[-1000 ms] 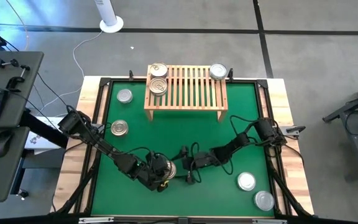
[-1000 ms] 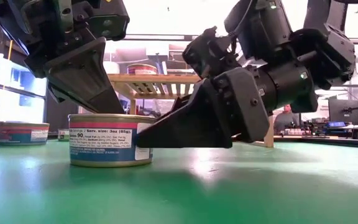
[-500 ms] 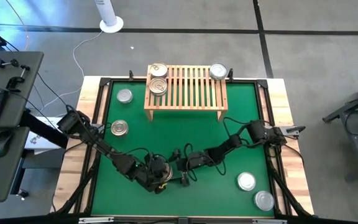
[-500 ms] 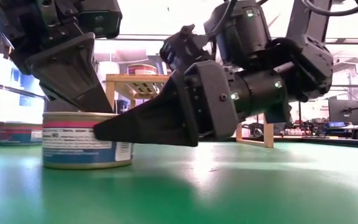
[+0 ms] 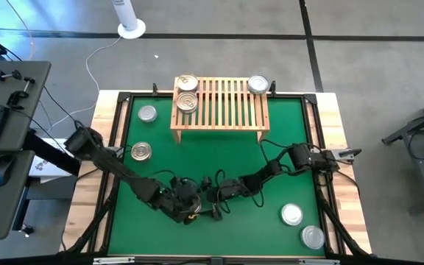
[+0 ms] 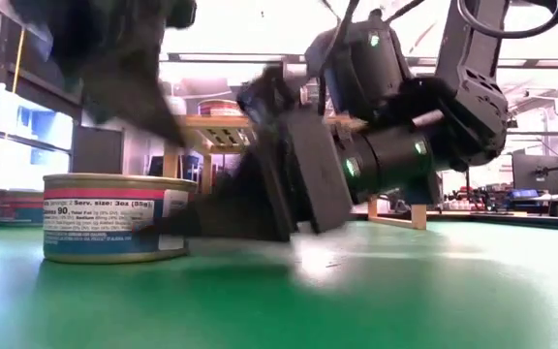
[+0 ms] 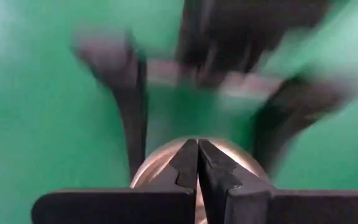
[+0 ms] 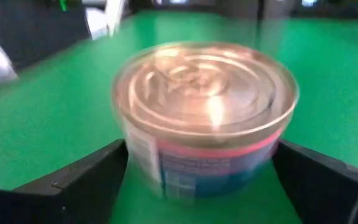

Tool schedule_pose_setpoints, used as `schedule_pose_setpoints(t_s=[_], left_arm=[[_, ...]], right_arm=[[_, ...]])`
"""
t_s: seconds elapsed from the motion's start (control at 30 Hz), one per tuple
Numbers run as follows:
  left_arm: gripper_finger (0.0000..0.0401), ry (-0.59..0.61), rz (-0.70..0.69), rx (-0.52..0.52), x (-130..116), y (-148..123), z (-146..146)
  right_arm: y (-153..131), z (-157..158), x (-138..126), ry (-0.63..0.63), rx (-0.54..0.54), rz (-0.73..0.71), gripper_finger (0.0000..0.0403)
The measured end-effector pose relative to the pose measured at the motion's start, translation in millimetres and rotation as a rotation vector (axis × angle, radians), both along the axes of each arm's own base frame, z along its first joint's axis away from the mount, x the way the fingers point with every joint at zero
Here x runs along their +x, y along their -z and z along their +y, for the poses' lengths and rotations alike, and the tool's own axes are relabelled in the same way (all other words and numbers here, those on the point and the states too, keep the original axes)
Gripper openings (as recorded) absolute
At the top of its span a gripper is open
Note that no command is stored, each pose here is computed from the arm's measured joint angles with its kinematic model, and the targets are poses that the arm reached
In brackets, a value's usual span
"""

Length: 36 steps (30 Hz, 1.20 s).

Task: Stack canned seafood by type on shelf
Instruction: Put the bottom middle blue tuna can on the shelf aligned with the other blue tuna can

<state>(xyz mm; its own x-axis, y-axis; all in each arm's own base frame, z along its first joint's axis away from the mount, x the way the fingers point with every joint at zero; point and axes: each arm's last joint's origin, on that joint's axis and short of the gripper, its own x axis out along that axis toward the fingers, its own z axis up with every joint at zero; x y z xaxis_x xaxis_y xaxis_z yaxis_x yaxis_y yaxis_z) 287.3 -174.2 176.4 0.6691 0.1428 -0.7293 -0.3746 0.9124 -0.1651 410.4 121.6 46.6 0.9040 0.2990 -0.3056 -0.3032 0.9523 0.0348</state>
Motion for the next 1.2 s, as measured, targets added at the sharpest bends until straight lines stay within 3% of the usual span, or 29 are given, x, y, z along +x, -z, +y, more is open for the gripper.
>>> schedule_pose_setpoints(t_s=[0.1, 0.23, 0.4, 0.5, 0.67, 0.9, 1.2], left_arm=[[0.0000, -0.027, 0.014, -0.043, -14.0, -21.6, -3.1], [0.0000, -0.143, 0.229, -0.073, -42.5, -13.4, -0.2], [0.0000, -0.226, 0.345, -0.152, -66.3, 10.9, -7.9], [0.0000, -0.216, 0.250, -0.234, -62.9, 29.1, -13.3], [0.0000, -0.190, 0.113, -0.281, -46.9, 54.8, -13.1], [0.0000, -0.155, 0.100, -0.274, -26.7, 67.7, -1.9], [0.0000, -0.142, 0.088, -0.265, -22.0, 67.7, 1.8]], right_arm=[[1.5, -0.2, -0.8, 0.003, -0.008, 0.006, 0.0390], [1.7, -0.2, -0.9, 0.003, -0.009, 0.007, 0.0390], [1.6, -0.2, -0.9, 0.003, -0.007, 0.006, 0.0390], [0.6, 0.3, 0.3, 0.004, -0.003, 0.005, 0.0391], [-1.9, 1.5, 3.9, 0.000, 0.020, 0.007, 0.0391], [-2.5, 2.9, 5.3, -0.014, 0.016, 0.016, 0.0392], [-4.8, 3.6, 5.4, -0.006, 0.033, -0.025, 0.0392]])
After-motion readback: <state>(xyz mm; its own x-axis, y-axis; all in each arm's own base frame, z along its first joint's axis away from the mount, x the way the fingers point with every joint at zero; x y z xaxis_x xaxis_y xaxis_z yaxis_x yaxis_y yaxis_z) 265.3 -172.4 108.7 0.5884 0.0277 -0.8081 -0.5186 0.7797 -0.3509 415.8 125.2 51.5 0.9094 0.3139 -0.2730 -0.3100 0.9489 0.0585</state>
